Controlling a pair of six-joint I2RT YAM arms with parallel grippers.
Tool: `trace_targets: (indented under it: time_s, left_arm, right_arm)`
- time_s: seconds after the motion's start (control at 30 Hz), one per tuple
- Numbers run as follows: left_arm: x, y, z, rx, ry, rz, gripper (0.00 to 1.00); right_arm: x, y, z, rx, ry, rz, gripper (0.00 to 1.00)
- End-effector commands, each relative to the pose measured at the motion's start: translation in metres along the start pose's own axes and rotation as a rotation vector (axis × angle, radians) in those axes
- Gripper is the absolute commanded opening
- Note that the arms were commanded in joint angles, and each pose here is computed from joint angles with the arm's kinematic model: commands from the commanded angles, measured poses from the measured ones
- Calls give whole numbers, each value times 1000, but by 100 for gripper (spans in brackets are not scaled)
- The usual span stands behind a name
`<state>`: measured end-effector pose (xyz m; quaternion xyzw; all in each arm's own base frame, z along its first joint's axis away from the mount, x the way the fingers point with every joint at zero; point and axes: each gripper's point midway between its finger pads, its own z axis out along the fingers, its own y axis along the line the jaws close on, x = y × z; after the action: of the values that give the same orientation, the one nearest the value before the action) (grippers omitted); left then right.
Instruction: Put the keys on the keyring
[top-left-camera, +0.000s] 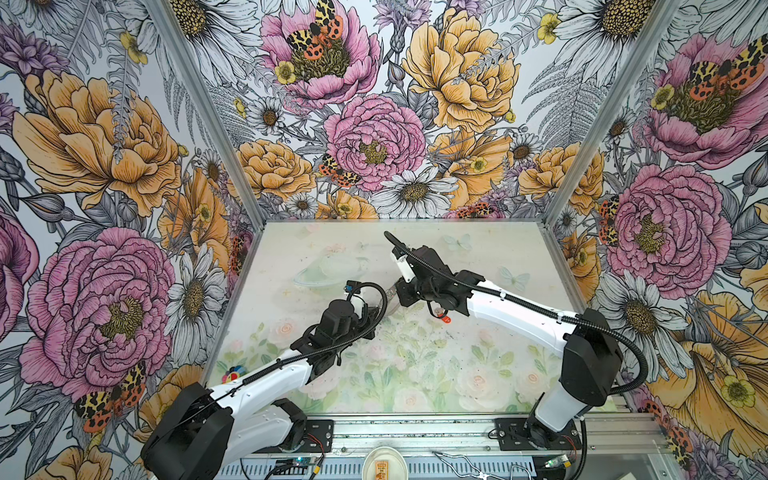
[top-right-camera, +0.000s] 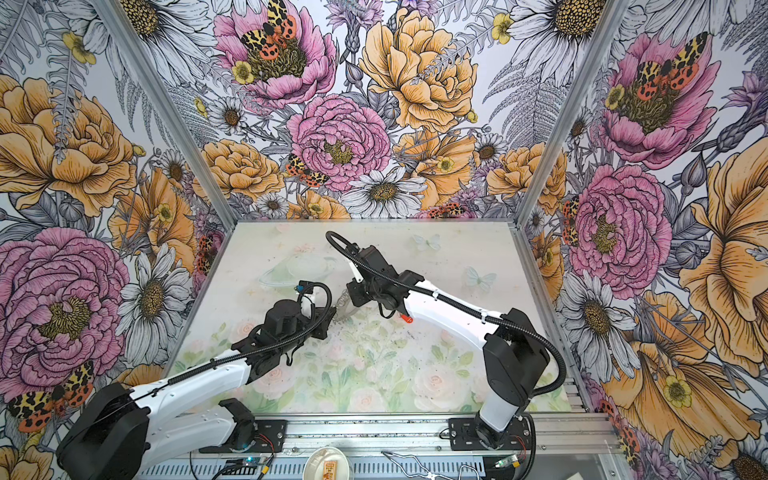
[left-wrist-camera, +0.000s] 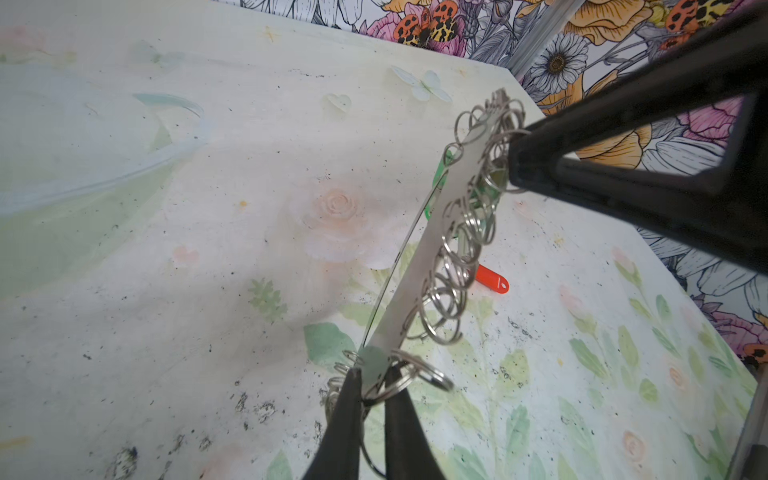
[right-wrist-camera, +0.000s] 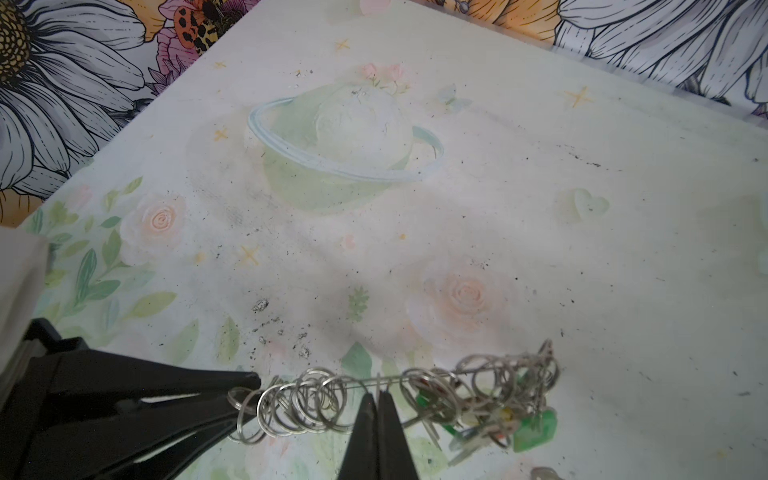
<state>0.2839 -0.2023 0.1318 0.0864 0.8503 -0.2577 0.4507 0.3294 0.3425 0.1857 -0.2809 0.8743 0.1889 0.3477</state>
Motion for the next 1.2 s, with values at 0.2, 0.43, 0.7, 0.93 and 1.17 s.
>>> trace_targets:
  time_s: [0.2, 0.43, 0.7, 0.93, 1.17]
  left_arm:
    - [1, 14, 3, -51, -4, -15, 9]
    - [2, 26, -1, -104, -8, -27, 9]
    - [-2, 33, -6, -128, -33, -45, 11]
    - [1, 36, -6, -132, -27, -47, 12]
    - [-1, 33, -7, -120, -27, -37, 16]
  right_arm:
    - [-6, 22, -12, -119, 13, -44, 0]
    - [4, 23, -20, -196, 68, -58, 0]
    - [24, 20, -14, -196, 145, -95, 0]
    - [21, 34, -21, -270, 132, -123, 0]
    - [11, 29, -22, -278, 108, -73, 0]
